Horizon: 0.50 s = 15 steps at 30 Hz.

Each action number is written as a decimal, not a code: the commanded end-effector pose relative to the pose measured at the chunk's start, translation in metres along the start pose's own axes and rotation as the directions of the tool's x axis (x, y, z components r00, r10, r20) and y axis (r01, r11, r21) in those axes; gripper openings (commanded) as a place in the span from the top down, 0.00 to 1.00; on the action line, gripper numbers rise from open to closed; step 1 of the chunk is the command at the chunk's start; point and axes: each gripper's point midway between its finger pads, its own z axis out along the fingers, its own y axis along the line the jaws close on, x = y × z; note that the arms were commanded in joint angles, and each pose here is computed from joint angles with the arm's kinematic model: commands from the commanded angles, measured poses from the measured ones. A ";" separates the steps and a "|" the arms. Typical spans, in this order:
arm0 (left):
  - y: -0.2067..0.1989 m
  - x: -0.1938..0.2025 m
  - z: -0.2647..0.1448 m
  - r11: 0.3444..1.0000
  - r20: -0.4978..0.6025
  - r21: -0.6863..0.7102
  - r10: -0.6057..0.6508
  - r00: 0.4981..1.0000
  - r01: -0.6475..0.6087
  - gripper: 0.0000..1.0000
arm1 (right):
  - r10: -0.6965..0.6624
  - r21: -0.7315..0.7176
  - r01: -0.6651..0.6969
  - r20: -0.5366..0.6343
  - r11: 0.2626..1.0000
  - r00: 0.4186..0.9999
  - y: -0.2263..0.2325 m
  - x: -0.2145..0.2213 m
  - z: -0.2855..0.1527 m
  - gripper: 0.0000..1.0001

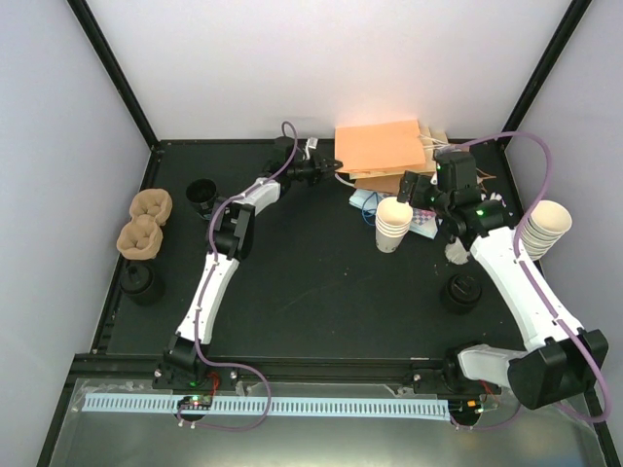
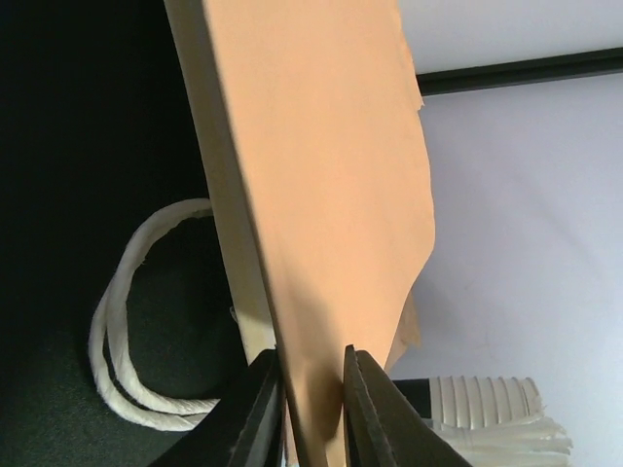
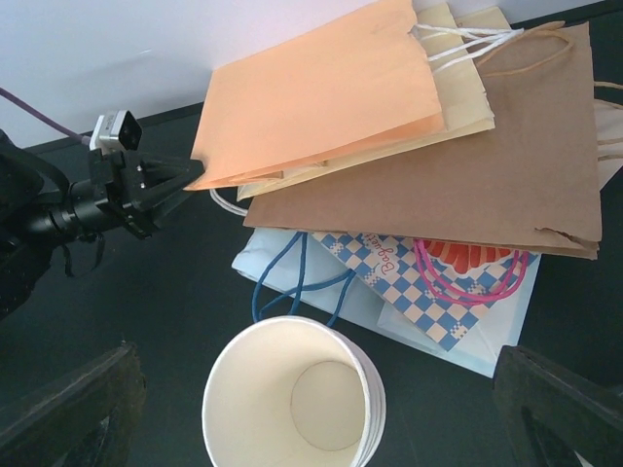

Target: Pack the takeout coffee

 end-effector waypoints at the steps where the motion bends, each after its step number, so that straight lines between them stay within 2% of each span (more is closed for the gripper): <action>1: -0.017 -0.004 0.003 0.998 -0.004 0.057 0.024 1.000 -0.024 0.81 | -0.018 0.015 0.017 0.026 1.000 0.999 0.001 -0.010 -0.002 0.00; 4: -0.025 -0.005 0.001 0.996 -0.006 0.075 0.050 0.999 -0.049 0.97 | -0.018 0.020 0.017 0.020 1.000 1.000 0.000 -0.009 0.000 0.00; 9: -0.052 -0.007 -0.014 0.991 0.007 0.095 0.092 0.996 -0.092 0.98 | -0.018 0.026 0.017 0.010 1.000 1.000 -0.001 -0.007 0.000 0.00; 15: -0.091 -0.013 -0.056 0.984 0.058 0.074 0.157 0.986 -0.161 0.98 | -0.019 0.036 0.018 0.017 0.999 1.000 -0.005 -0.007 -0.009 0.00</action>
